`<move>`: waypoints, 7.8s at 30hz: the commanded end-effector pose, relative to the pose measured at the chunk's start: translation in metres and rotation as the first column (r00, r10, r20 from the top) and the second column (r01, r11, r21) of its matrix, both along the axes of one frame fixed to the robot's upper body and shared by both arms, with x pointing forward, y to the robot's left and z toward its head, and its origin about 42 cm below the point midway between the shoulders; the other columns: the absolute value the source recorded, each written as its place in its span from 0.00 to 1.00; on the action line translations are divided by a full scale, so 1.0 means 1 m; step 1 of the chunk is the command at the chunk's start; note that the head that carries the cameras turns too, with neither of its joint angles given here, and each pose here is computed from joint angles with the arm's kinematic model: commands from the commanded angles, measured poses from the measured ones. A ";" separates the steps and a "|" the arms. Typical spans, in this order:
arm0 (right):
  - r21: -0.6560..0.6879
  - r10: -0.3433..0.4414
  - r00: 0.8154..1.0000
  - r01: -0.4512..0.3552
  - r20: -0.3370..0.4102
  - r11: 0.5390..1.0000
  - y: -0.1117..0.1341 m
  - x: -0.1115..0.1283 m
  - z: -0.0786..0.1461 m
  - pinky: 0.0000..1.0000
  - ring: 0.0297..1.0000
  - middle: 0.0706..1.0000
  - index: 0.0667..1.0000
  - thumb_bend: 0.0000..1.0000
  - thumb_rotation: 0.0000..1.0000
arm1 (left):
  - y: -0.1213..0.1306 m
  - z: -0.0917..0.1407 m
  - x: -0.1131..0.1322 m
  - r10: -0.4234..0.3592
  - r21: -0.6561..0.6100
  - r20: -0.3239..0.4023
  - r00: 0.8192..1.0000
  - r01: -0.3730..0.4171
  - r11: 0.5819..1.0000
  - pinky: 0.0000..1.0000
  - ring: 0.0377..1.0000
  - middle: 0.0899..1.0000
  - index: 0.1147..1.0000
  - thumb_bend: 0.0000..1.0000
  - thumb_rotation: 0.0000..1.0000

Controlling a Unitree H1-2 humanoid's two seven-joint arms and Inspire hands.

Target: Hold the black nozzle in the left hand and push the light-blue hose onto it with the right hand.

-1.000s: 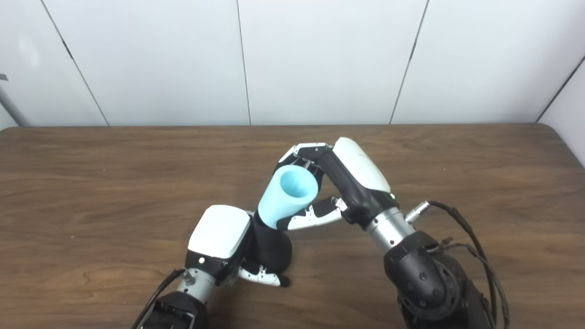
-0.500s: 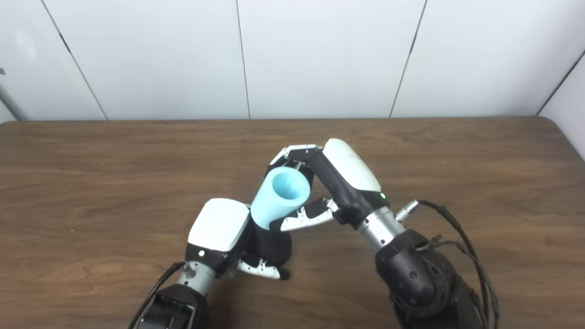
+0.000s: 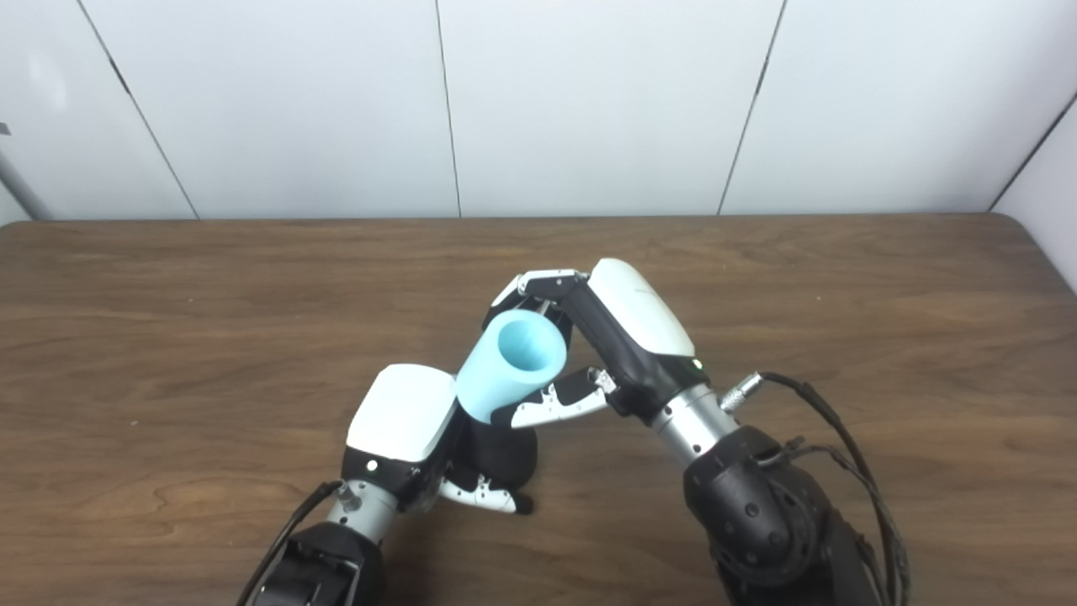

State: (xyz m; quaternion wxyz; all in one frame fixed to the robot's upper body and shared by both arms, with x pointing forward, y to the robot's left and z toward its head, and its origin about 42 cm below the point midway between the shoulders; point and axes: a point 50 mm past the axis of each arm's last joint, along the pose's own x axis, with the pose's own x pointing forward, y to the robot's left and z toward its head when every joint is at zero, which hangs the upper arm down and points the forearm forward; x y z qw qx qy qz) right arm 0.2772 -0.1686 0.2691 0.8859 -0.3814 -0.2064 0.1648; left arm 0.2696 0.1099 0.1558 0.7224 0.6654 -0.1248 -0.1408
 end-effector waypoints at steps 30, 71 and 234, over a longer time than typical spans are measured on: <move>-0.046 0.015 0.999 -0.013 0.029 0.999 0.002 0.023 0.004 0.34 0.38 0.46 0.49 0.50 0.00 | -0.013 -0.024 -0.019 -0.035 0.054 -0.118 0.992 0.042 0.998 0.50 0.52 0.44 0.42 0.53 0.00; -0.147 0.018 0.989 0.004 0.147 0.989 -0.021 -0.039 0.019 0.91 1.00 0.99 0.99 0.72 0.80 | -0.003 -0.022 -0.011 -0.006 0.048 -0.123 0.992 0.012 0.999 0.49 0.52 0.43 0.42 0.53 0.00; -0.166 0.045 0.946 0.010 0.322 0.986 -0.030 -0.054 0.038 0.93 0.96 0.96 0.95 0.51 0.89 | 0.001 -0.014 -0.009 -0.007 -0.030 -0.153 0.988 0.002 1.000 0.53 0.55 0.48 0.40 0.52 0.00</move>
